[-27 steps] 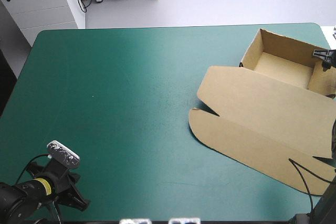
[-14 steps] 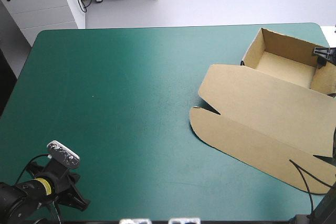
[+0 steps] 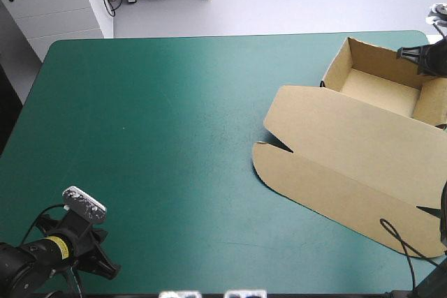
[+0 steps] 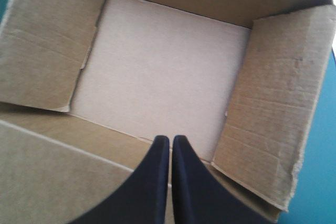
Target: Fold the box
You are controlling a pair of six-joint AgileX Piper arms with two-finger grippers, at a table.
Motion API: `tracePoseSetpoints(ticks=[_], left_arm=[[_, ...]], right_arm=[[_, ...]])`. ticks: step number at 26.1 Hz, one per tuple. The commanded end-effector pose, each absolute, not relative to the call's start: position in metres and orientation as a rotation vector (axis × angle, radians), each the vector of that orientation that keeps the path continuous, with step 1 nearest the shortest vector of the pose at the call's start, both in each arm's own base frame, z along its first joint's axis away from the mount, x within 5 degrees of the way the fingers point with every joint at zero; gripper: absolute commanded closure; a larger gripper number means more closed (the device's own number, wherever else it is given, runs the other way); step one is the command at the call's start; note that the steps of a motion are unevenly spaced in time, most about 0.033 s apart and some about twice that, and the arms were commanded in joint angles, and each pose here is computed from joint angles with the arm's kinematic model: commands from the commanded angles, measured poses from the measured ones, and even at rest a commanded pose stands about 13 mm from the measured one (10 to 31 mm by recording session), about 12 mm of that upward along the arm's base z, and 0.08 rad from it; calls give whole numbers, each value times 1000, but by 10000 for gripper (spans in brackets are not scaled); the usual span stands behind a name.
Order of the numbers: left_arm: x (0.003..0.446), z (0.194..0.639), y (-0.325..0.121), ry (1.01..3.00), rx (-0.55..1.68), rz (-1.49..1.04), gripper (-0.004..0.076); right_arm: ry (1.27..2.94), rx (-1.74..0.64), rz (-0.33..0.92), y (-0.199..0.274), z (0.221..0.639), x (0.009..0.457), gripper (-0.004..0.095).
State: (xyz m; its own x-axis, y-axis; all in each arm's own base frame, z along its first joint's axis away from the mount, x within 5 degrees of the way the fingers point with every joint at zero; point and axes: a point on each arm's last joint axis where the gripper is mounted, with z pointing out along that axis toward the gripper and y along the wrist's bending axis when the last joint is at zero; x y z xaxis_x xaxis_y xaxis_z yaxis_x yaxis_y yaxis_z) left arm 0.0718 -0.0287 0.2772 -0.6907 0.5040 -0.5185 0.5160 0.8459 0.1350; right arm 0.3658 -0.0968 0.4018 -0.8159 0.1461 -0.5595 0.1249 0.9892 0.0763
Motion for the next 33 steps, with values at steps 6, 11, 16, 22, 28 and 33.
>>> tracePoseSetpoints(ticks=[6,11,16,22,28,33], left_arm=[[76,286,-32,2404,720,-57,731],[78,288,-33,2374,701,-69,731],[80,291,-36,2338,686,-104,731],[83,293,-38,2298,675,-120,731],[83,294,-38,2288,682,-118,731],[83,294,-39,2282,681,-130,731]], right_arm=[[2365,-173,120,-1,464,320,908],[2312,-360,192,48,470,287,907],[2215,-465,269,77,465,243,907],[2150,-471,322,78,442,196,907],[2176,-476,245,56,384,144,908],[2115,-452,254,41,340,99,907]])
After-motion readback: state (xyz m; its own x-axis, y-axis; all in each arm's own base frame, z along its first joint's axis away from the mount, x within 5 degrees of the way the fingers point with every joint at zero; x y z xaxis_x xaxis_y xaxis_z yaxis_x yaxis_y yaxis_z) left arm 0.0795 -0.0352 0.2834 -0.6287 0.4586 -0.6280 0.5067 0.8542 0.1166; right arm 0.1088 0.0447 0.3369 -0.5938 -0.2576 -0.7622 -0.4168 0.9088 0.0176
